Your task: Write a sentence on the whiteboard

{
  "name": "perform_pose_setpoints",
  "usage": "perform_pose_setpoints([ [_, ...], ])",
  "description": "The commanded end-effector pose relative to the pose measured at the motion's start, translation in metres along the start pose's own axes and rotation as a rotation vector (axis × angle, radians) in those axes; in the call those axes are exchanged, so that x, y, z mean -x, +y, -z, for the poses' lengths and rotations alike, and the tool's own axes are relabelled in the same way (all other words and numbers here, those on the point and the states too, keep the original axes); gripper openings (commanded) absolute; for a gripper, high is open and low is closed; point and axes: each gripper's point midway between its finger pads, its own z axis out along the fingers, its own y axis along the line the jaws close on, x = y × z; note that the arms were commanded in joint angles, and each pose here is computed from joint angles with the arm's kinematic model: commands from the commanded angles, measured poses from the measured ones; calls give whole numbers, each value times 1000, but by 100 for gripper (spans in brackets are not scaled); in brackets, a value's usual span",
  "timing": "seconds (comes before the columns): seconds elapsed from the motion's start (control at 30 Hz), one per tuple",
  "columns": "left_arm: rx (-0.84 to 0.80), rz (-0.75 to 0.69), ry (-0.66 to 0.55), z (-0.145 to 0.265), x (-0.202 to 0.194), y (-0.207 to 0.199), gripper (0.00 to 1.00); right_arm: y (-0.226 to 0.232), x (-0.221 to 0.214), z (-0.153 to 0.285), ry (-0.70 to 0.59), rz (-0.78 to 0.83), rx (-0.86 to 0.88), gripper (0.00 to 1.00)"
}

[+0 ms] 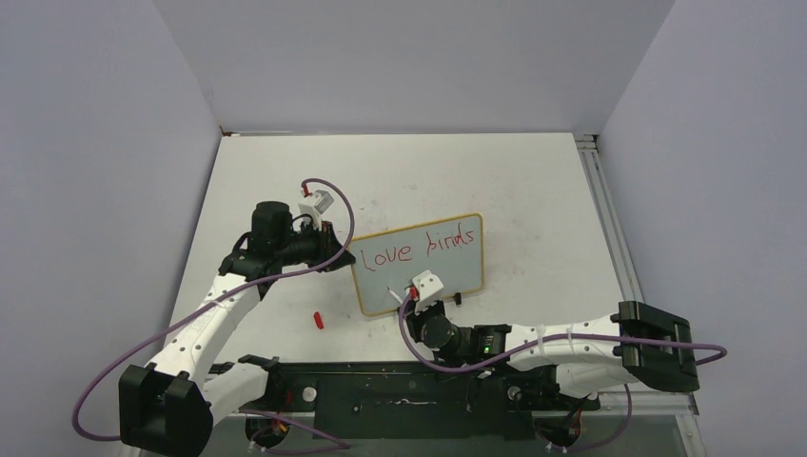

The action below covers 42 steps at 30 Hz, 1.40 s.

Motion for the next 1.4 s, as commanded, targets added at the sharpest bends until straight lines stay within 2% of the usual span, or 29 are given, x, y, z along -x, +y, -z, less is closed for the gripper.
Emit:
perform_pose_setpoints([
  [0.0,2,-40,-52,5,15,-6,10,0,2,0,-8,-28,-14,5],
  [0.37,4,-39,-52,5,16,-5,10,-7,0,3,1,-27,-39,5],
  [1.0,3,-36,-46,4,15,-4,10,-11,33,6,-92,-37,-76,5],
  [1.37,2,-37,-46,4,15,-4,10,-10,38,5,-102,-38,-72,5],
])
